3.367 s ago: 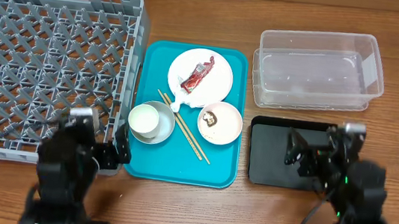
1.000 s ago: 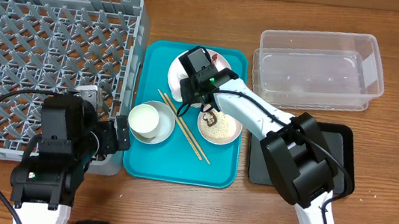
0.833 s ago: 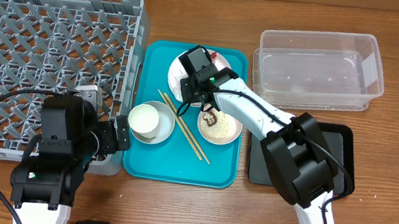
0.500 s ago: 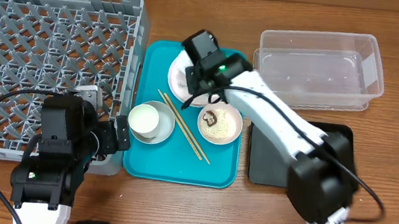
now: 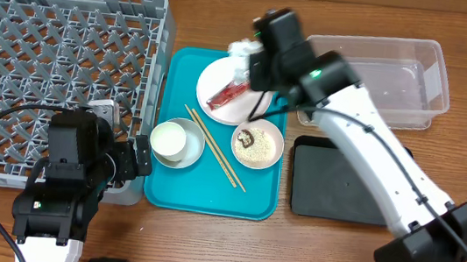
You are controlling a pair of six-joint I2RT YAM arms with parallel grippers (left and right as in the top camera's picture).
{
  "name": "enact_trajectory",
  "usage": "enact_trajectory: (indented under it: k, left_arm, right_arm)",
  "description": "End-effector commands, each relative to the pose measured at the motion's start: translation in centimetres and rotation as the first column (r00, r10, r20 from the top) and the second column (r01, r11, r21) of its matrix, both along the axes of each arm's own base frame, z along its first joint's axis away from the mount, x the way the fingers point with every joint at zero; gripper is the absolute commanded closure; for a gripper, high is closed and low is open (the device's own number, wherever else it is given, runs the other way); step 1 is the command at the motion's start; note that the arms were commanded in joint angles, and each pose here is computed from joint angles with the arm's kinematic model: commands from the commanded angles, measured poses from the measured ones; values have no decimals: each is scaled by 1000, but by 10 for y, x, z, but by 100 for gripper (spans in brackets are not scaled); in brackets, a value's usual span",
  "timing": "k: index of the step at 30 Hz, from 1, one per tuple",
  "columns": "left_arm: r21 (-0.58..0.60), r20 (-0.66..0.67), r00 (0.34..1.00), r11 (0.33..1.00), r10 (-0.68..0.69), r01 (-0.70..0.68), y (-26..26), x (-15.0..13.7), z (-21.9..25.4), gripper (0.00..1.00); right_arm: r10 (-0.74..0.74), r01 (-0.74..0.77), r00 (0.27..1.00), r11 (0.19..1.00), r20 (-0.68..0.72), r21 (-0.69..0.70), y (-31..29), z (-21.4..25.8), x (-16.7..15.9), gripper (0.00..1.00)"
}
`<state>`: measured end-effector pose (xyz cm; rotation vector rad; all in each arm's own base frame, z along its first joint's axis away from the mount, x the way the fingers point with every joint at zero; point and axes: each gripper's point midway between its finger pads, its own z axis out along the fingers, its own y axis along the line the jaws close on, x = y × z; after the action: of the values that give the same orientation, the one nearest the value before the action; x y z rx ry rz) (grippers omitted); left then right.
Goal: Sort waste into correct bins and load items into the dishwasher
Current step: 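Carry the tissue with the right gripper and drop it in the clear bin, then grasp the red snack wrapper on the plate with the right gripper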
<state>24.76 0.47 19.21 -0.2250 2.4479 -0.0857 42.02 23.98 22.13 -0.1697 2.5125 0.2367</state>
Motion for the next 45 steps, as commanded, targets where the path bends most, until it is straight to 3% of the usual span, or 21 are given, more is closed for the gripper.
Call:
enact_trajectory:
  k: [1, 5, 12, 14, 16, 17, 25, 28, 32, 39, 45]
  left_arm:
    - [9, 32, 999, 1000, 0, 0, 0, 3, 12, 0]
    - [10, 36, 999, 1000, 0, -1, 0, 4, 12, 0]
    - [10, 49, 999, 1000, 0, -1, 1, 6, 15, 0]
    - [10, 50, 999, 1000, 0, -1, 1, 7, 15, 0]
    - [10, 49, 999, 1000, 0, -1, 1, 6, 15, 0]
    - [10, 49, 999, 1000, 0, -1, 0, 6, 15, 0]
    - [9, 48, 999, 1000, 0, -1, 0, 6, 14, 0]
    - [10, 51, 999, 1000, 0, -1, 1, 7, 15, 0]
    - [10, 51, 999, 1000, 0, -1, 1, 7, 15, 0]
    - [10, 50, 999, 1000, 0, -1, 1, 7, 15, 0]
    - [9, 50, 999, 1000, 0, 0, 0, 7, 15, 0]
  right_arm:
    - [-188, 186, 981, 982, 44, 45, -67, 24, 31, 94]
    - [-347, 344, 937, 936, 39, 78, -139, 25, 56, 94]
    - [-412, 412, 910, 896, -36, 165, -196, 8, 73, 89]
    - [-424, 426, 904, 890, -48, 163, -204, 1, 75, 78]
    - [-430, 432, 901, 887, -46, 165, -207, -1, 78, 34]
    - [-430, 430, 902, 887, -39, 169, -207, 1, 79, 31]
    - [-245, 255, 967, 924, -72, 284, -135, 8, 72, 27]
    - [-170, 179, 984, 944, -56, 279, -94, 8, 65, 21]
    - [-81, 82, 997, 965, -14, 250, -37, -1, 58, 21]
    - [-21, 24, 1000, 991, -19, 135, 33, -59, 50, 21]
    - [-105, 125, 987, 979, -124, 163, 64, -113, 42, 18]
